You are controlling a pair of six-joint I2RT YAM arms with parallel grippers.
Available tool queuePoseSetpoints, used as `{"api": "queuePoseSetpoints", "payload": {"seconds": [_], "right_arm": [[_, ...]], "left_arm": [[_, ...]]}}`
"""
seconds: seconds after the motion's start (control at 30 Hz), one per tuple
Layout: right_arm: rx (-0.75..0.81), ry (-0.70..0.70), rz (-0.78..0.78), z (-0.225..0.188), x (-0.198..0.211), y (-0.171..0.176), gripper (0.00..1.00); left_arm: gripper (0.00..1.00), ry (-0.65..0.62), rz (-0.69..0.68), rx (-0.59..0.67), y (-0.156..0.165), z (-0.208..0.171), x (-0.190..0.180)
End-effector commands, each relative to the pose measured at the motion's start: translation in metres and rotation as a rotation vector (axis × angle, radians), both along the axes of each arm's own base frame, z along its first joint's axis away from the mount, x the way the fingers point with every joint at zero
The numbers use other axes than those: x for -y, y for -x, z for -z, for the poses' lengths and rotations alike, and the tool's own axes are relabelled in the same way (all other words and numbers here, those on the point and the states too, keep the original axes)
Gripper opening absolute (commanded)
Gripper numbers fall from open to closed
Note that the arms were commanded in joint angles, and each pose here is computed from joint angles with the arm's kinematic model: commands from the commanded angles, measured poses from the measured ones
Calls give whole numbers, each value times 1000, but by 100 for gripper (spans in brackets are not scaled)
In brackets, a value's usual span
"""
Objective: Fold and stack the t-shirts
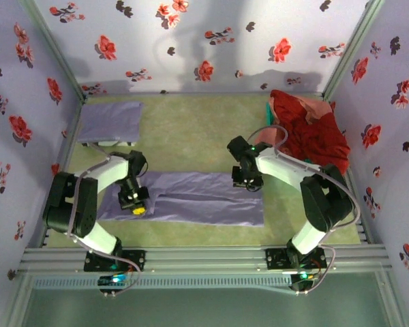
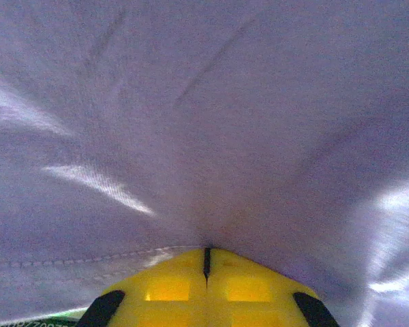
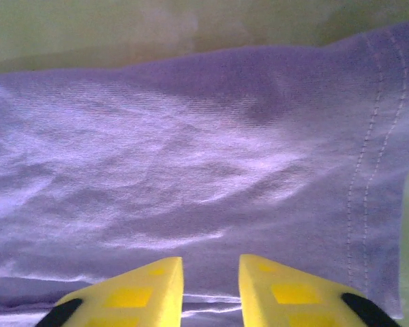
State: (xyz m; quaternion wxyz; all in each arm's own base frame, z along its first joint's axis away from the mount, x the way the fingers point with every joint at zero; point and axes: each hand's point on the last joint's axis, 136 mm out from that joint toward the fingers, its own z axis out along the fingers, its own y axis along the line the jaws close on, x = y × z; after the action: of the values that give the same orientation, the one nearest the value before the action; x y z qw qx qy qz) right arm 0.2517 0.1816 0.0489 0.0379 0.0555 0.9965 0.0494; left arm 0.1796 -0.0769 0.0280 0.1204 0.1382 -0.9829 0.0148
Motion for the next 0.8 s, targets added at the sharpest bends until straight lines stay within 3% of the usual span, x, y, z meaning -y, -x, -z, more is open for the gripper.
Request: {"api": "queuePoseSetpoints", "payload": {"seconds": [0.0,0.13,0.37,0.77], "right_arm": [[-32,-6,-16,7,-5,6,24],[-38,-7,-8,14,-6,10,16],[-61,32,-21,29,0,19,4],[-150,144,28,51,36,60,0]], "left_arm": [[0,-42,0,99,-21,-37,-8],[0,-58,12,92,-32,-44,-21],[0,-41,32,53,-42,-17,-20],[0,-26,43,32,-60,20,-18]]}}
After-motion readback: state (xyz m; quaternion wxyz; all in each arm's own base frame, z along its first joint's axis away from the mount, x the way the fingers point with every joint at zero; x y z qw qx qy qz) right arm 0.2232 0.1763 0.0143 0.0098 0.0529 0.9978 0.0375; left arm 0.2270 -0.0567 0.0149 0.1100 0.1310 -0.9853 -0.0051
